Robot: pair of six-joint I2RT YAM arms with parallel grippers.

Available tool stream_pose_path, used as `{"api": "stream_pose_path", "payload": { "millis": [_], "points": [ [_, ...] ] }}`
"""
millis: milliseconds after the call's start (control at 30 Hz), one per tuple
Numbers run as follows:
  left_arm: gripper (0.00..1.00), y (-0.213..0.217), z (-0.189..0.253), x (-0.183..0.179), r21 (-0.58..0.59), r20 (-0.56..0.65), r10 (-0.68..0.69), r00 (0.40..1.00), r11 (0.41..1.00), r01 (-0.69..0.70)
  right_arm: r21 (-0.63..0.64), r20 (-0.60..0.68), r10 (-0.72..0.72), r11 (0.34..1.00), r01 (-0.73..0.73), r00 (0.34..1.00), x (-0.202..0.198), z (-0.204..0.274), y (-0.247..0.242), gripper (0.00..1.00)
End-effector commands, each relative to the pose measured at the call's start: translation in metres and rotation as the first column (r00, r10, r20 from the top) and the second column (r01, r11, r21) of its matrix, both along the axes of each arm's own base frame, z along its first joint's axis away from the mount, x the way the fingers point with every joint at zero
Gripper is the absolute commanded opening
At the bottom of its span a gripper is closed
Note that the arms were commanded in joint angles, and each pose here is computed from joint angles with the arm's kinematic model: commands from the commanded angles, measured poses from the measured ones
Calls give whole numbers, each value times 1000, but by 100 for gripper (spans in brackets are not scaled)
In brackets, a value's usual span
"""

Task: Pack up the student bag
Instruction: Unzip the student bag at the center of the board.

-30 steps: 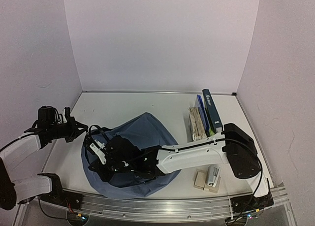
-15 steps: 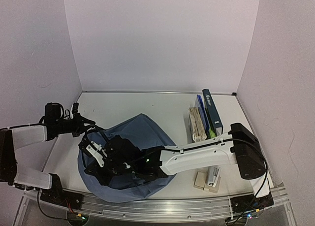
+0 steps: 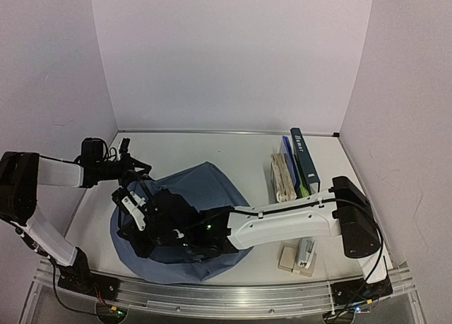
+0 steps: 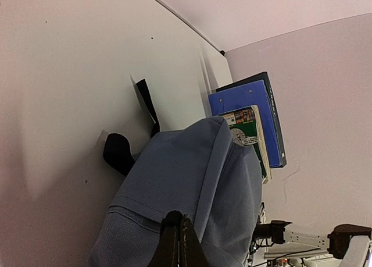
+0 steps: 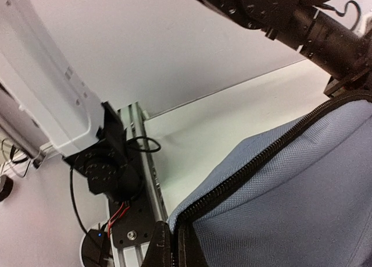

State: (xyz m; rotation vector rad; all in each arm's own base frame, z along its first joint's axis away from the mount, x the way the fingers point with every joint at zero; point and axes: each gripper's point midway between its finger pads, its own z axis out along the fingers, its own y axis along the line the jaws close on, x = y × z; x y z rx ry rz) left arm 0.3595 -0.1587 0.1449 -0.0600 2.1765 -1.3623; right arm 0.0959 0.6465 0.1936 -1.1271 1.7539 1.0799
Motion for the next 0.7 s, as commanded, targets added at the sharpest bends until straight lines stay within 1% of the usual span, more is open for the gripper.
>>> {"api": "stream_pose_path", "payload": {
  "millis": [0,67,133,233,300,333,400,433,533,600,667],
  "points": [
    [2,9,32,40,48,161,64,985,996,-73,118,-36,-259,958,261,965,18,32,11,0],
    [9,18,28,48,102,134,113,985,987,-127,88,-41,-373,923,376,927,42,17,6,0],
    [22,29,23,52,165,99,166,981,969,-181,64,-69,-425,901,429,903,59,1,4,0],
    [50,52,20,52,257,83,267,960,925,-279,35,-98,-446,892,451,890,79,-17,3,0],
    [66,64,19,44,305,76,316,946,896,-324,24,-102,-438,897,442,893,85,-23,5,1],
    [73,69,20,37,326,71,341,937,880,-345,21,-104,-417,907,421,903,86,-24,7,11],
    [80,76,20,24,346,49,376,925,863,-369,20,-101,-378,924,381,920,85,-22,10,33],
    [82,78,21,16,343,36,394,918,858,-382,22,-96,-367,929,370,925,85,-19,9,39],
    [88,83,3,-18,357,-69,446,892,846,-396,19,-67,-351,936,353,934,84,-8,1,64],
    [91,87,-7,-40,378,-129,473,872,836,-398,3,-60,-348,937,349,936,86,-8,-8,74],
    [92,90,-11,-60,388,-175,500,848,827,-407,-23,-69,-331,944,330,941,86,-12,-17,79]
  ]
}}
